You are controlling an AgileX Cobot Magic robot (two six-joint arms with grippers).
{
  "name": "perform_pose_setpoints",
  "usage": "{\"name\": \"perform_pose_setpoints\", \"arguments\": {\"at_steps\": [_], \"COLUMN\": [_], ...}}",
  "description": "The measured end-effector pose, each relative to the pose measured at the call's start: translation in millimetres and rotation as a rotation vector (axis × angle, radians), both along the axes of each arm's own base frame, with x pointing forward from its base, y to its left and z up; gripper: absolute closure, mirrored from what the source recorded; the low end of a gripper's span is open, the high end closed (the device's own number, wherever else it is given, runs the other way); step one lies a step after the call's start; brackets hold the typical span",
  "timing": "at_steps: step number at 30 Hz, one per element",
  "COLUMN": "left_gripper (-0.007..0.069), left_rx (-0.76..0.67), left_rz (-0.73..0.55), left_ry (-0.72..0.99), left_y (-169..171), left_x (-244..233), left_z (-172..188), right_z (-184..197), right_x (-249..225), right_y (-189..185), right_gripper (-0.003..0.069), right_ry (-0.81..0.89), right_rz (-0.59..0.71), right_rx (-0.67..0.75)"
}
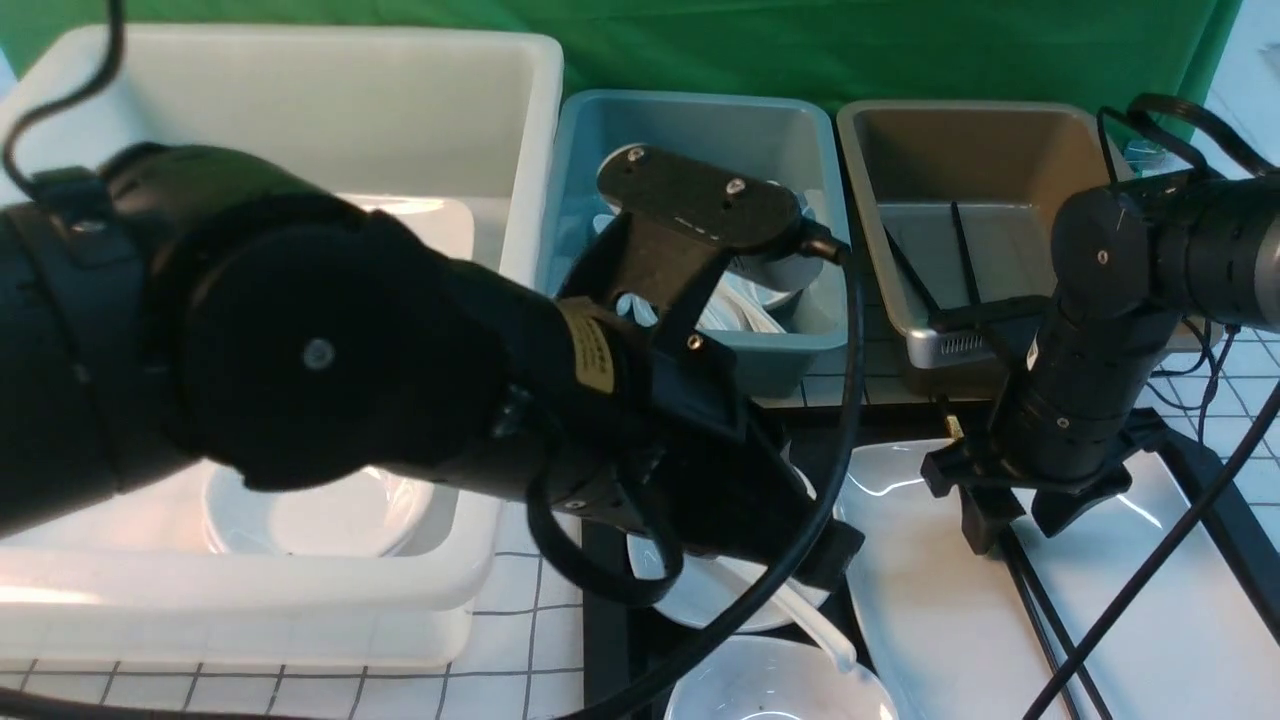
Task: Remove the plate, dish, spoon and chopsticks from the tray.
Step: Use the right arm to grab a pair of chopsticks from the plate
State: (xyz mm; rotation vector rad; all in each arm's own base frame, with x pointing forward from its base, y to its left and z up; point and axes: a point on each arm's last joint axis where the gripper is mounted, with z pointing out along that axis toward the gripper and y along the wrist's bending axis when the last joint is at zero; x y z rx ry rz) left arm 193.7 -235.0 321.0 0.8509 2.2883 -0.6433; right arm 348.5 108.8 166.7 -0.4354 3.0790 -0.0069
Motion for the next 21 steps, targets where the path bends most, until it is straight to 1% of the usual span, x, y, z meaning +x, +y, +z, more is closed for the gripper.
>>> {"name": "perform_pose_setpoints", "arguments": {"at_steps": [3,5,6,7,8,9,16,20,21], "left_gripper": [0.0629,0.0627,0.0627,0.0628,0.0628,0.0628,0.0628,0.0628,0.0628], "left_rx": [0.003,0.004,0.004,0.003,0.004,0.003,-0.002,-0.008,-0.010], "left_rz": [-0.004,-0.005,-0.005,-0.005,-0.006,-0.005,-0.004,-0.002,-0.001], "left_ry": [-0.006,-0.006,-0.006,-0.007,-0.007,-0.008,-0.009,-0.012,-0.012], "left_y": [0,0,0,0,0,-1,-1,-1,-1], "left_x": [1,1,1,1,1,1,1,1,1], "left_z": [-1,-1,-1,-1,-1,-1,-1,0,0], "right_z": [-4,-4,-4,-4,-4,-3,2,25,27], "right_x": [1,0,0,0,-1,-2,-9,-19,-20], "right_y": [0,1,1,0,0,-1,0,7,8], "right_gripper": [0.0286,0.0406,0.0420,0.0543,0.0579,0.0601,0.0603,0.0603,0.0603], "right_ry": [0.011,0.014,0.014,0.023,0.029,0.040,0.099,0.105,0.102], "right_rz": [0.000,0.003,0.003,0.007,0.010,0.021,0.043,0.080,0.087], "right_rx": [0.000,0.005,0.005,0.003,0.001,-0.003,0.013,0.114,0.119]}}
